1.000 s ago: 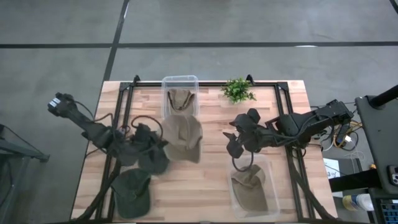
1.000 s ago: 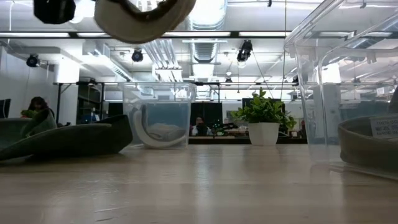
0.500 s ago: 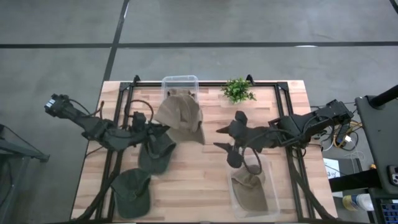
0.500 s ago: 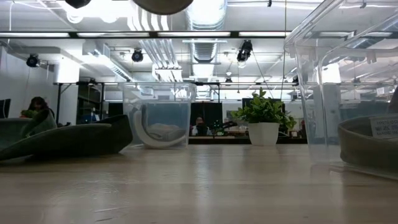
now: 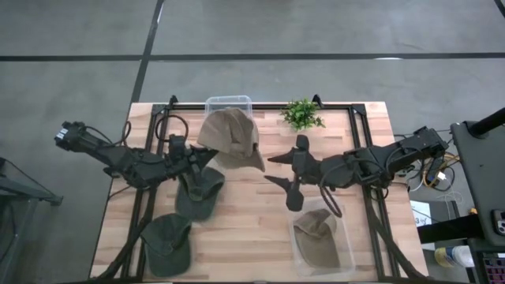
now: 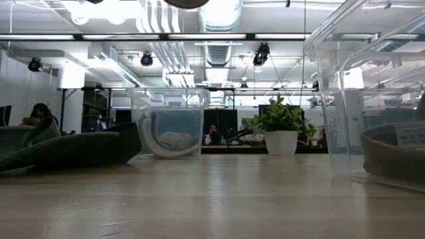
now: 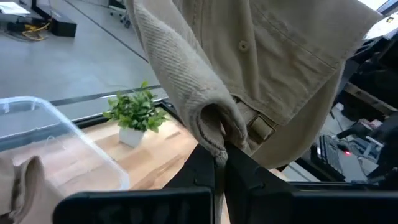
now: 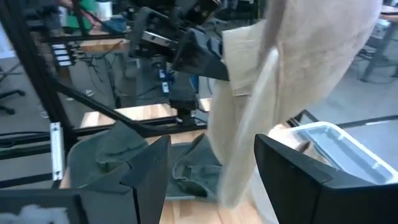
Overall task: Pick & Place hat
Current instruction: Put the brown cap into the top transparent bin
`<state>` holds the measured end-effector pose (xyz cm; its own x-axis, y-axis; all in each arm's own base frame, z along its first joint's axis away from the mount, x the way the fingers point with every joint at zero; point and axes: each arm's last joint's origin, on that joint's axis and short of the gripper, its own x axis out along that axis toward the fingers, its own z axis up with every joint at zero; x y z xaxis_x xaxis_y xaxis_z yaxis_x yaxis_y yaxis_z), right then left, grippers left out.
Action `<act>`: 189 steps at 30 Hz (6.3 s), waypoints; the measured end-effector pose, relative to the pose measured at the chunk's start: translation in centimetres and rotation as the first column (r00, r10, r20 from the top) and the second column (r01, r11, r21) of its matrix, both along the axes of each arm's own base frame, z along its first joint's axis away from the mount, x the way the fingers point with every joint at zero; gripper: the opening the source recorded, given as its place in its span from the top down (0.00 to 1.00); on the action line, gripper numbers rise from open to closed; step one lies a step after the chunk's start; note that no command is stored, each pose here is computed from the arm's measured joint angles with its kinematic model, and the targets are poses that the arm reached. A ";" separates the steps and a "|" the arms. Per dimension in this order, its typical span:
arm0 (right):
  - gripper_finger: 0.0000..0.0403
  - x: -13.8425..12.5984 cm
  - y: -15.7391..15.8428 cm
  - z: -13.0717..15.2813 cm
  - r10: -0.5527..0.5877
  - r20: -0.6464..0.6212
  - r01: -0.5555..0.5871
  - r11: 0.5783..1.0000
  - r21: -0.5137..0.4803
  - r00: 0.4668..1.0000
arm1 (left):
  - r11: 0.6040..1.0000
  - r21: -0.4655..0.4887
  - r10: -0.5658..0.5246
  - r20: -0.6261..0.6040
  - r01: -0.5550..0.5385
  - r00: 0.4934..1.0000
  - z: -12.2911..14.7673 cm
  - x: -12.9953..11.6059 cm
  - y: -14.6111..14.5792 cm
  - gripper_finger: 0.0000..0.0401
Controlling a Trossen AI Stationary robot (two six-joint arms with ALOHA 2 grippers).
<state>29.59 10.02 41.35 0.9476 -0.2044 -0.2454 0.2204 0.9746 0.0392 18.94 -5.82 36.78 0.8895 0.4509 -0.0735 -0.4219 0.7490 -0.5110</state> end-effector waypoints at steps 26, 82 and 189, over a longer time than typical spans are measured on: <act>0.44 0.0 -0.3 -0.3 -0.105 0.003 0.105 0.993 -0.049 0.994 | 0.999 0.027 -0.018 -0.083 0.020 0.996 -0.8 0.3 0.3 0.98; 0.44 -2.1 -0.1 -1.0 -0.087 -0.125 0.077 0.993 -0.085 0.988 | 0.799 -0.466 -0.018 -0.650 -0.380 0.759 -6.3 2.8 21.3 0.87; 0.97 -2.2 7.7 -9.9 0.215 -0.969 0.715 0.657 0.238 0.125 | 0.986 -0.111 -0.151 -0.227 0.128 0.962 2.8 -1.7 12.3 0.50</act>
<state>27.36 17.74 31.48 -0.1962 0.2466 -0.9491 0.7516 0.6594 0.0159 17.23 6.43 39.60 0.8960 0.3046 -0.3229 -0.4327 0.7618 -0.4821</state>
